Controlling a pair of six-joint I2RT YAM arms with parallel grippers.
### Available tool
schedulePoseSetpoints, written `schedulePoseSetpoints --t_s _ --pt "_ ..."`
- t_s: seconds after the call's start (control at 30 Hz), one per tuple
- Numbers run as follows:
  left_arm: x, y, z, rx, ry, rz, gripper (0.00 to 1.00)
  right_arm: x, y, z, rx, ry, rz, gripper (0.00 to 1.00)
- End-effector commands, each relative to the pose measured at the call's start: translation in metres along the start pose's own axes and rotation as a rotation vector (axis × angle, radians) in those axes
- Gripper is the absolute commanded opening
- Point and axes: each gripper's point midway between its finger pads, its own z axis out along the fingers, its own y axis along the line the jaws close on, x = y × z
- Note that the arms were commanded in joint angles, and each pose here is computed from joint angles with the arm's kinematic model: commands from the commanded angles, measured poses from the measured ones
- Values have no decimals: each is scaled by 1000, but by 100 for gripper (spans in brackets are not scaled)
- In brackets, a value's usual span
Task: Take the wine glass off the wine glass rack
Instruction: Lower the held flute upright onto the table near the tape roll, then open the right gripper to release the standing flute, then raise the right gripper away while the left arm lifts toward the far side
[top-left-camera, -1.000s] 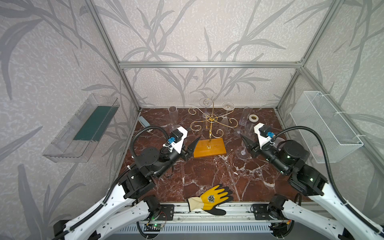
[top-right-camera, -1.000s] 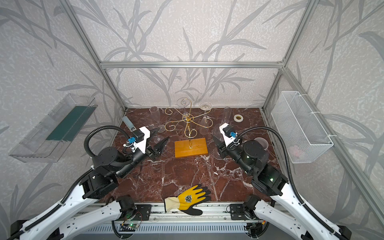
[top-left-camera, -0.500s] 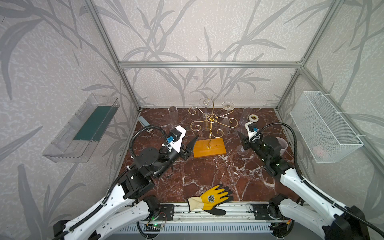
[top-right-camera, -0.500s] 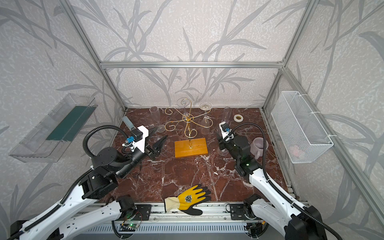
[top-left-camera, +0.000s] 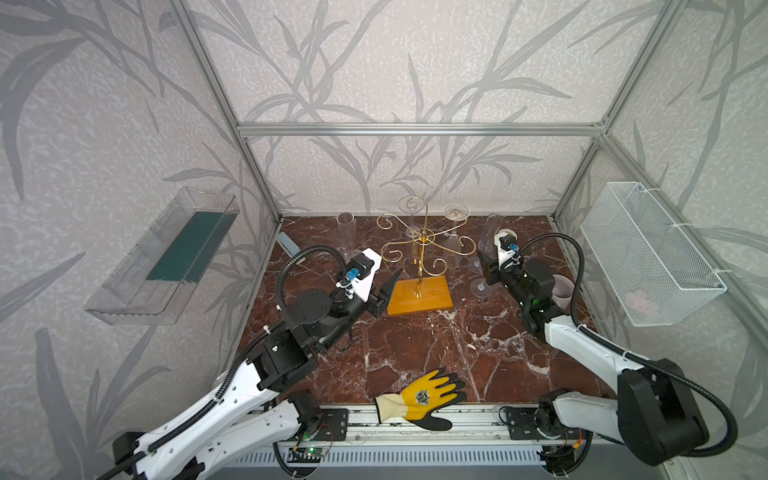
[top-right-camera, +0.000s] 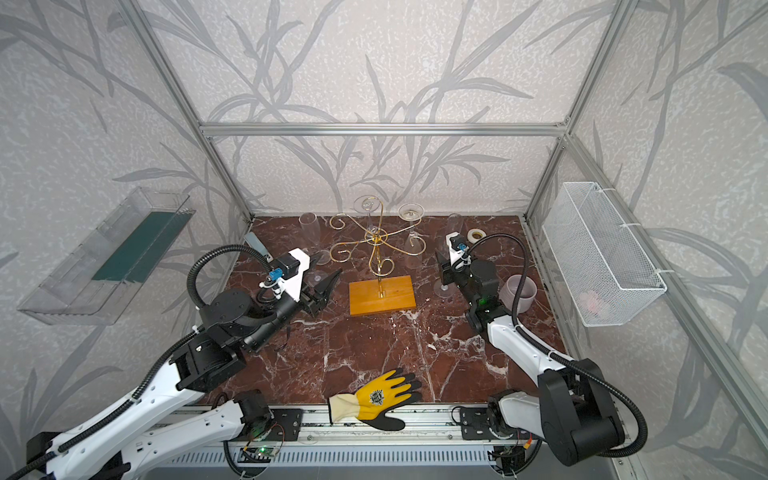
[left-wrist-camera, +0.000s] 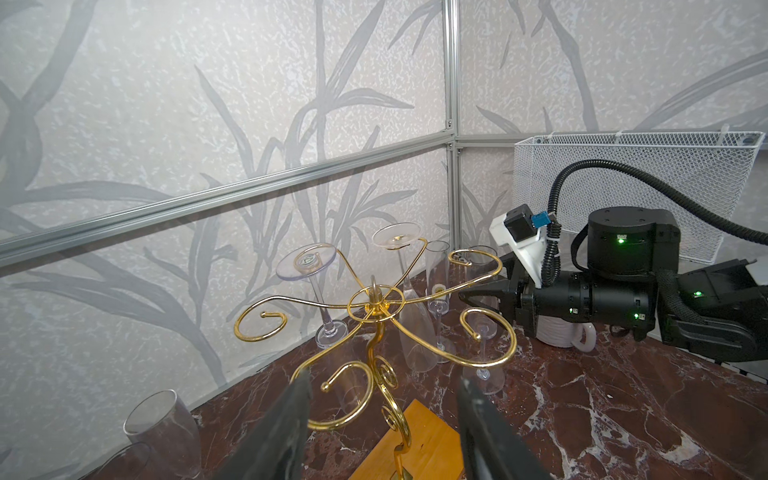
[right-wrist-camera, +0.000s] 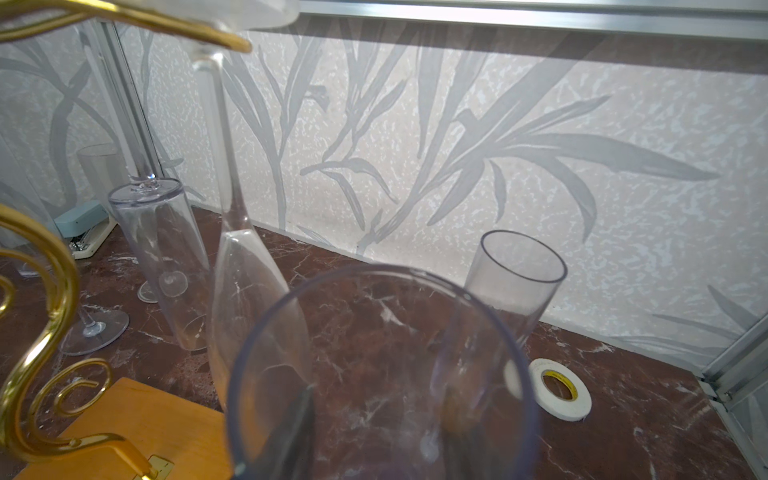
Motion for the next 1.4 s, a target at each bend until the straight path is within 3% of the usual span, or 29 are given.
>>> schedulePoseSetpoints --t_s 0.0,0.77,0.83,1.03,1.37 --pt "-23 4 -3 -12 -57 6 58 -22 -3 2 -2 -111 14 38" --pt "-20 5 -7 -9 -53 -3 58 38 -31 17 79 20 27 41" --pt "-20 6 -8 -12 -54 -2 58 39 -33 16 85 23 30 45" --pt "-18 7 -10 -18 -52 -1 59 39 -31 14 74 30 28 73" --pt "-39 30 -24 -126 -120 -36 59 24 -35 -2 99 5 19 90"
